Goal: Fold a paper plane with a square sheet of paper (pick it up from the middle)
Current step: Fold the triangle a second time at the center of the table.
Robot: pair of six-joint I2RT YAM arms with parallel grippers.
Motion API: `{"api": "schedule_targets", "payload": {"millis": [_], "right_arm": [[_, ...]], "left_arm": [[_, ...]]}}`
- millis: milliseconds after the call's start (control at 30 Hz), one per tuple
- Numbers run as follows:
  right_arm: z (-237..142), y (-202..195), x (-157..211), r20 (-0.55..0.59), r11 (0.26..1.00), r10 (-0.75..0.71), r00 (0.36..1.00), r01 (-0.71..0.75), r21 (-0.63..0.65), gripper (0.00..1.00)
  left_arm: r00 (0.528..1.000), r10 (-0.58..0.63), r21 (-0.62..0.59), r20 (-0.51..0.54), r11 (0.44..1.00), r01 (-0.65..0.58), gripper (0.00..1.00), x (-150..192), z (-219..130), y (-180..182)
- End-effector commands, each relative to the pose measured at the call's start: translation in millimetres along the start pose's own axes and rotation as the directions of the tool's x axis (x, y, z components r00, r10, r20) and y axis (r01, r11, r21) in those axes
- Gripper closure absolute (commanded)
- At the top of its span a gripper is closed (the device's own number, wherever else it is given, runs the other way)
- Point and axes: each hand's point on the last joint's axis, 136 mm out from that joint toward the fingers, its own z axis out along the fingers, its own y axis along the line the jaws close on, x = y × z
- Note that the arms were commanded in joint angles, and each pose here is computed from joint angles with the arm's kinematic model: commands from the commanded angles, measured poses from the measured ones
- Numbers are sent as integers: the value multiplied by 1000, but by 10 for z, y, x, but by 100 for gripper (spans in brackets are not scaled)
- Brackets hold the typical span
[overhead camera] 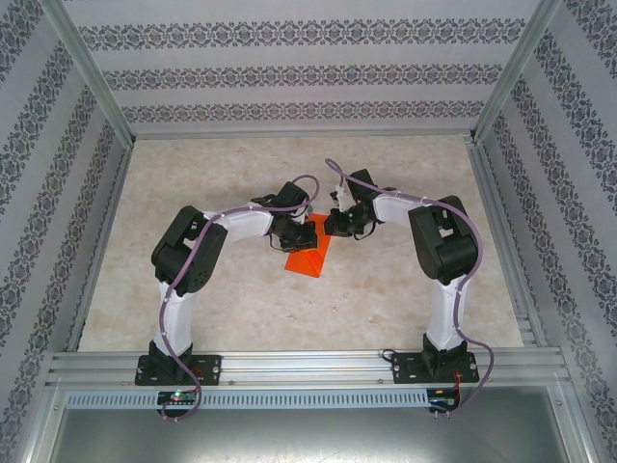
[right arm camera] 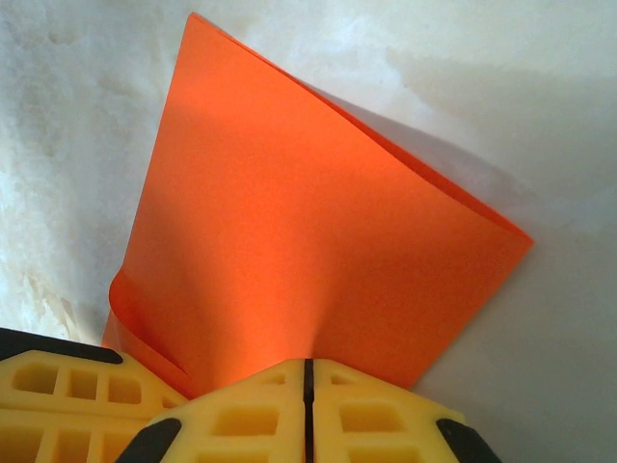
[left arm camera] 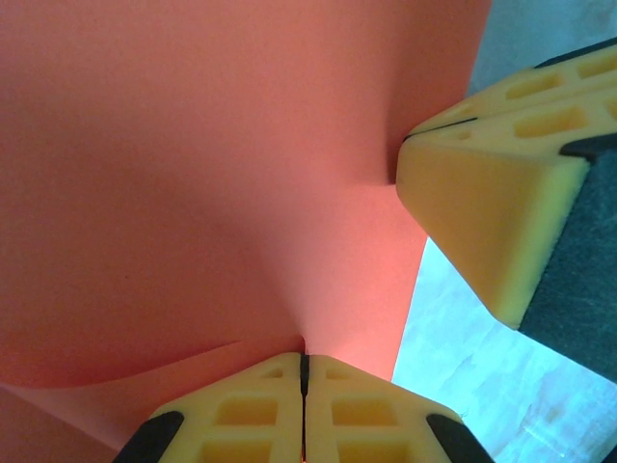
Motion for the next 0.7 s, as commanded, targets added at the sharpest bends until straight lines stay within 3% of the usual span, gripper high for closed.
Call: {"api": "schedule_targets", "payload": {"millis": [0, 667], "right_arm": [[47, -126, 180, -59, 998, 5, 998, -1, 62, 91], [28, -140, 197, -62, 998, 1, 998, 3, 65, 92]], "left_arm": [[1000, 24, -95, -2, 995, -24, 92, 63, 6, 135], [999, 41, -87, 26, 995, -38, 93, 85, -160, 11]]}}
